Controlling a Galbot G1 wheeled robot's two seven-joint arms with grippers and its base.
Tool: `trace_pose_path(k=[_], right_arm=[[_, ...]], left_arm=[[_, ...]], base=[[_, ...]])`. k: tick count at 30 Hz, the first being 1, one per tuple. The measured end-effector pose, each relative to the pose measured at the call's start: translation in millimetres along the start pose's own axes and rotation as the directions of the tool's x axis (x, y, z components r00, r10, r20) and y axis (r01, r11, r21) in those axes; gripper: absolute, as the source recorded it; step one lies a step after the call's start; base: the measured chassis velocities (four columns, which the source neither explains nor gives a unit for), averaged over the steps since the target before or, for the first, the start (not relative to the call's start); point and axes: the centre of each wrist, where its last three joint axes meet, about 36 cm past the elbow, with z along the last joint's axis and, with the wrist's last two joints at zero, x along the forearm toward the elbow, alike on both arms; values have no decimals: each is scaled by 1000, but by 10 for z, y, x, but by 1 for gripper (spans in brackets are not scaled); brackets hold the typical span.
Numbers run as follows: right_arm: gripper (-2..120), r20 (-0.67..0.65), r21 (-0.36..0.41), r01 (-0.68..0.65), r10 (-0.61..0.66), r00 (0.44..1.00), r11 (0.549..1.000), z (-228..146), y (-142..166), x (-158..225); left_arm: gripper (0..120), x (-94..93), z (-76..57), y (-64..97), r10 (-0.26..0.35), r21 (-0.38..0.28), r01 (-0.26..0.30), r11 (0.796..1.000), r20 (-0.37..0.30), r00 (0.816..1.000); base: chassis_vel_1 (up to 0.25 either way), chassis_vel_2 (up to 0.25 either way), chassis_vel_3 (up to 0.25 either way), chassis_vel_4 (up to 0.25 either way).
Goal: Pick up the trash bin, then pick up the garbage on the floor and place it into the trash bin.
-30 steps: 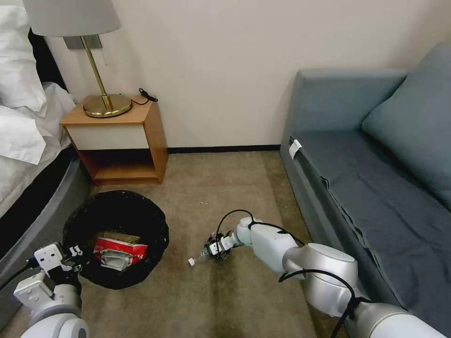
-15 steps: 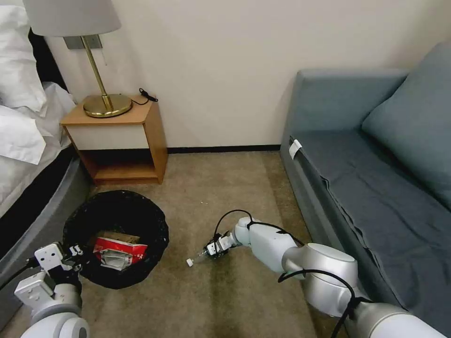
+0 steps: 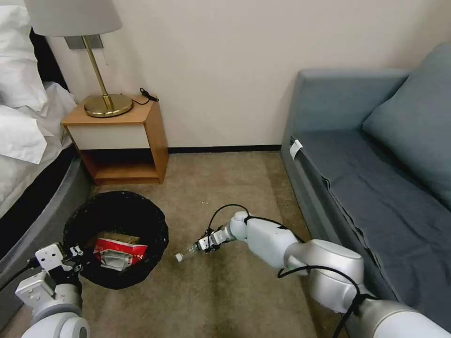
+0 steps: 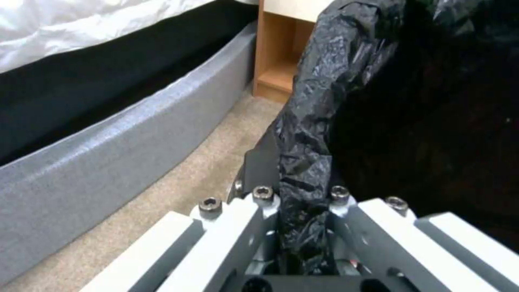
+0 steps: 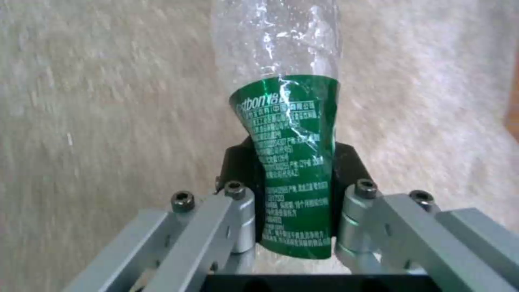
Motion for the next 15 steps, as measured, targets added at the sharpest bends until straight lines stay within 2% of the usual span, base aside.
trace_pose_path(k=[4,6,9,11,13,15], right_arm=[[17,-12,-30,-58,57,998,998,319,-106,435],[17,-12,-34,-65,65,998,997,341,-116,473],[17,10,-87,-130,131,991,988,486,-146,737],[17,22,-107,-149,152,988,983,498,-155,791],[17,68,-181,-212,227,972,960,492,-190,960],[17,80,-197,-226,245,966,954,473,-198,1008]], left_arm=[[2,-29,34,24,-7,3,7,1000,-13,1000],[2,-32,38,24,-7,3,7,1000,-14,1000],[2,-63,56,28,-10,8,10,1000,-18,1000],[2,-70,57,27,-10,9,10,1000,-18,1000],[2,-87,68,16,-7,12,7,1000,-21,1000],[2,-89,71,11,-5,12,6,1000,-22,1000]], base=[[0,0,0,0],[0,0,0,0],[0,0,0,0],[0,0,0,0],[0,0,0,0],[0,0,0,0]])
